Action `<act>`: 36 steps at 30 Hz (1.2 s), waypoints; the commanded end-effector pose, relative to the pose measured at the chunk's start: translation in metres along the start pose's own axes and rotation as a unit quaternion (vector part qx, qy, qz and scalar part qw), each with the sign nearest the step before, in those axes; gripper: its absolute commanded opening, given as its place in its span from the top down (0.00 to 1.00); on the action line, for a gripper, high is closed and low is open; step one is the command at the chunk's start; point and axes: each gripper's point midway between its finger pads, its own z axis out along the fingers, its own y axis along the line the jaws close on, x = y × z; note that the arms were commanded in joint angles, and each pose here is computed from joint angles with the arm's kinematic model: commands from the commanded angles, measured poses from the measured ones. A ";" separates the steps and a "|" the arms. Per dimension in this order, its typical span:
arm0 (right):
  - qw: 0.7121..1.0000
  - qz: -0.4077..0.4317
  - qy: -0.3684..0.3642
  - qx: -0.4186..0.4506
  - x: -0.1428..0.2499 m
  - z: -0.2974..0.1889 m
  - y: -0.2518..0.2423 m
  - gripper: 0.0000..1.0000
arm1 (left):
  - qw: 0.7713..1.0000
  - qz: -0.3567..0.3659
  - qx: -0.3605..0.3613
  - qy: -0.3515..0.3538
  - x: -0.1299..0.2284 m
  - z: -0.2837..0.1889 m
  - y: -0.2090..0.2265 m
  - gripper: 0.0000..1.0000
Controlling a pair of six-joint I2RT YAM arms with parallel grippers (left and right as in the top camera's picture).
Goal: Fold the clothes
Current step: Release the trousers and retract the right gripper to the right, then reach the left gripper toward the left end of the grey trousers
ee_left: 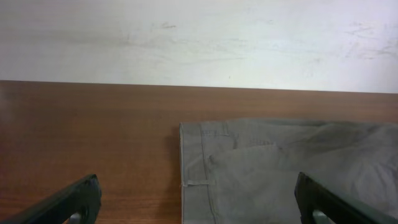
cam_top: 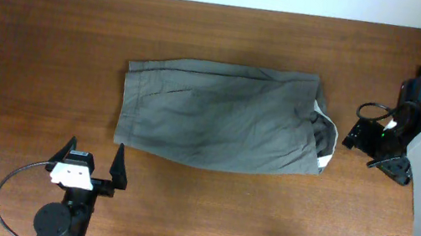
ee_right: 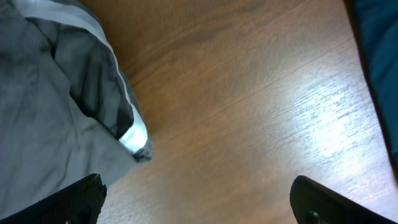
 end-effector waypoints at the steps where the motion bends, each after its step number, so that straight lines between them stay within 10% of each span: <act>1: 0.998 0.012 -0.053 0.044 -0.023 -0.009 -0.017 0.01 | 1.000 0.010 -0.006 -0.001 0.001 0.000 0.003 0.01; 19: 0.987 0.151 -0.045 0.015 -0.033 -0.007 -0.059 0.01 | 1.000 0.003 0.027 -0.003 0.000 0.000 -0.009 0.01; 25: 0.987 0.151 -0.045 0.015 -0.033 -0.007 -0.059 0.01 | 0.983 0.004 0.184 -0.006 -0.003 -0.012 -0.062 0.01; 36: 0.987 0.151 -0.045 0.015 -0.033 -0.007 -0.059 0.01 | 0.965 0.010 0.238 -0.109 -0.095 -0.039 -0.084 0.01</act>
